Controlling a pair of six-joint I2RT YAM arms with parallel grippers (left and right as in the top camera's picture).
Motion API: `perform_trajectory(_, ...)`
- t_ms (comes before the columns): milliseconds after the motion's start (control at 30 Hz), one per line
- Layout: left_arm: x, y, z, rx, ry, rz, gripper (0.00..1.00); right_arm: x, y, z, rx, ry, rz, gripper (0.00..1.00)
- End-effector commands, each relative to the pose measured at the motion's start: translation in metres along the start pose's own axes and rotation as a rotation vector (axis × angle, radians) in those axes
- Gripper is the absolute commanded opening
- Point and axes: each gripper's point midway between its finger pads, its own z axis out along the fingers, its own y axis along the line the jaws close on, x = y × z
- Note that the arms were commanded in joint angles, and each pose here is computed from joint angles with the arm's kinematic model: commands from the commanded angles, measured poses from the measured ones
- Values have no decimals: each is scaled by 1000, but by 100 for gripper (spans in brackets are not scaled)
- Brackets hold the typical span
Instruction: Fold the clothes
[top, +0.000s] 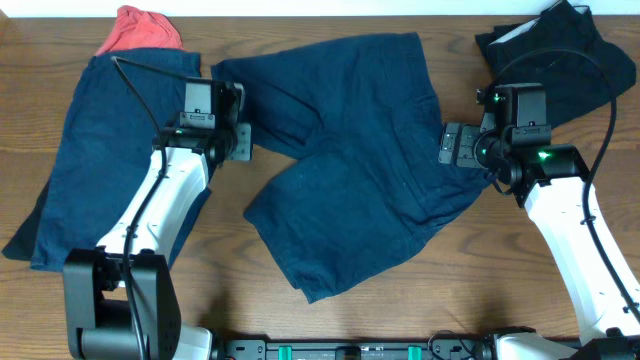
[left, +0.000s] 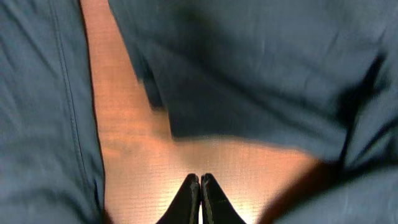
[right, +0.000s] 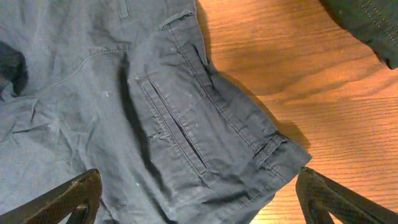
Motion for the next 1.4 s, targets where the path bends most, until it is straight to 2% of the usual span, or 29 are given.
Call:
perform_trajectory(0, -4, 1, 12, -2, -8, -13, 6, 0, -1, 0, 2, 2, -6, 98)
perform_trajectory(367, 6, 3, 78, -2, 11, -3, 6, 0, 1, 0, -13, 4, -7, 99)
perform_trajectory(800, 58, 2, 93, 1, 202, -35, 6, -1, 2, 0, -14, 1, -7, 99)
perform_trajectory(1100, 61, 7, 95, 5, 209, -50, 6, -4, 2, 0, -17, -13, -7, 99)
perform_trajectory(1367, 60, 40, 117, -21, 209, -113, 6, -12, 4, 0, -24, -45, -8, 99)
